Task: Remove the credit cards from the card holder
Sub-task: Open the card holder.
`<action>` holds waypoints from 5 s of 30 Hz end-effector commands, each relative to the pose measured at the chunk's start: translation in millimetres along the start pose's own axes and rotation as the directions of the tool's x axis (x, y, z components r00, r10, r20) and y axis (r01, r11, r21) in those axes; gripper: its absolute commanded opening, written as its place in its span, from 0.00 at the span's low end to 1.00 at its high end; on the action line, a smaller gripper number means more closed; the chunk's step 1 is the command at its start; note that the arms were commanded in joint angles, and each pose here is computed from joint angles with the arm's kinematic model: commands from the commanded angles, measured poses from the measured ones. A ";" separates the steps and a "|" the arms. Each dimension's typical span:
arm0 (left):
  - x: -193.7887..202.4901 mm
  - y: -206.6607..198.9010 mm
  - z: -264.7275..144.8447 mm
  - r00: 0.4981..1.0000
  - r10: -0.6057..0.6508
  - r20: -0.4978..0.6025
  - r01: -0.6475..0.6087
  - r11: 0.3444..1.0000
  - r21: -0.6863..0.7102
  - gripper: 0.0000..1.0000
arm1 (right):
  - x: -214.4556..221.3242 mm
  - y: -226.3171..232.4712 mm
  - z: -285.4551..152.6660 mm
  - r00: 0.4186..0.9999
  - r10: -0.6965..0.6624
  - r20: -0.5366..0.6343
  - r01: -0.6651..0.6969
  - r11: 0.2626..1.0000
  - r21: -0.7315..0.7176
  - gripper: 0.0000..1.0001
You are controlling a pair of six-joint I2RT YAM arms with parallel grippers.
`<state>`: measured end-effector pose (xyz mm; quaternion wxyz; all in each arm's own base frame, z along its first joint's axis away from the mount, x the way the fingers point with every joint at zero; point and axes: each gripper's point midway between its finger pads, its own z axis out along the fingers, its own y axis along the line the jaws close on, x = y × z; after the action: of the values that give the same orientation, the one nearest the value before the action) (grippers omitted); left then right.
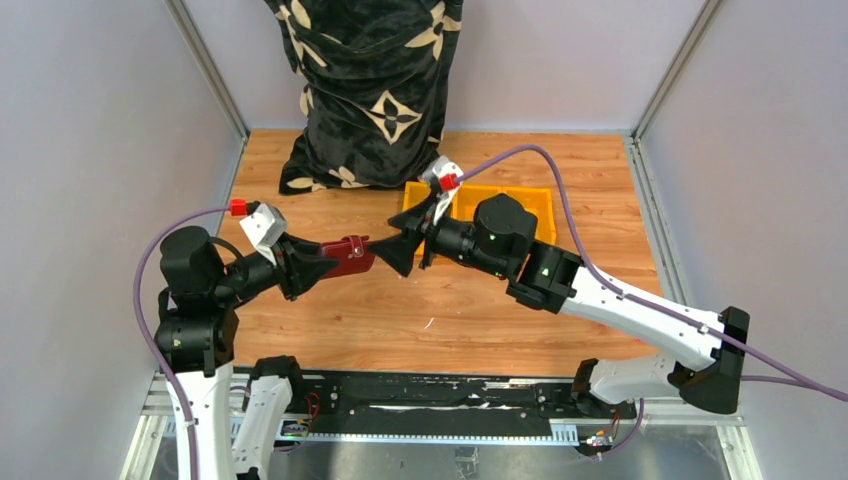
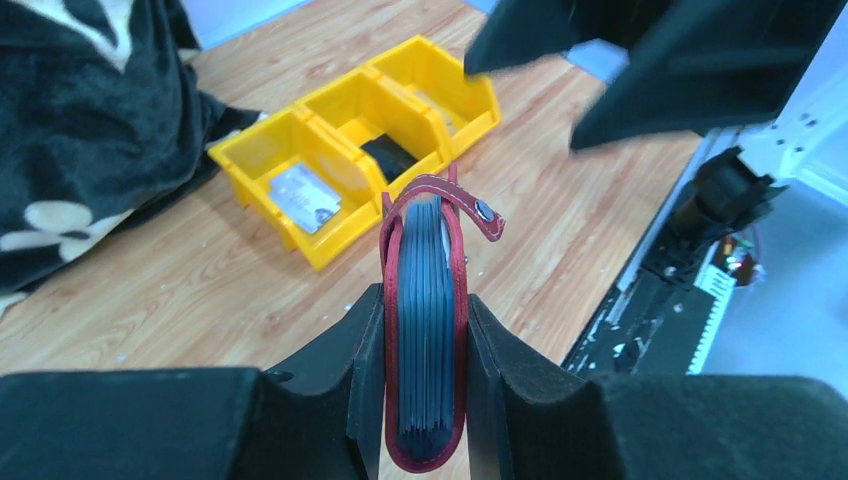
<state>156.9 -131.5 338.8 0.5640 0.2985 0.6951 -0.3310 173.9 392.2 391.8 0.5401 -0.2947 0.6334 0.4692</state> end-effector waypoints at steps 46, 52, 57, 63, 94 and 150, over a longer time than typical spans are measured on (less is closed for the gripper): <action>-58.0 -99.0 -33.3 0.996 -0.051 0.068 0.024 0.937 0.350 0.00 | -20.3 57.3 1.7 0.942 -0.232 0.244 0.312 0.872 -0.377 0.69; -57.1 -106.0 -36.6 0.996 -0.057 0.064 0.029 0.927 0.373 0.00 | -50.0 72.4 -9.9 0.924 -0.125 0.361 0.300 0.824 -0.481 0.64; -58.6 -108.4 -37.9 0.996 -0.053 0.066 0.024 0.925 0.379 0.00 | -51.4 83.3 -11.6 0.926 -0.096 0.365 0.298 0.780 -0.551 0.52; -59.8 -110.1 -39.0 0.997 -0.049 0.068 0.019 0.923 0.383 0.00 | -45.0 82.7 -11.0 0.939 -0.082 0.334 0.270 0.778 -0.568 0.32; -57.1 -109.3 -39.5 0.995 0.010 0.099 -0.045 0.935 0.351 0.01 | -60.1 54.1 -0.8 0.982 0.181 0.045 -0.133 0.849 -0.512 0.00; -18.9 -43.4 -22.4 0.978 0.180 0.107 -0.183 0.983 0.026 0.88 | -67.9 111.2 -22.8 0.995 0.081 0.062 -0.021 0.752 -0.659 0.00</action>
<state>110.2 -143.5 369.6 0.6119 0.3472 0.6316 -0.3258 97.0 412.9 461.3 0.4001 -0.4148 0.4527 0.6804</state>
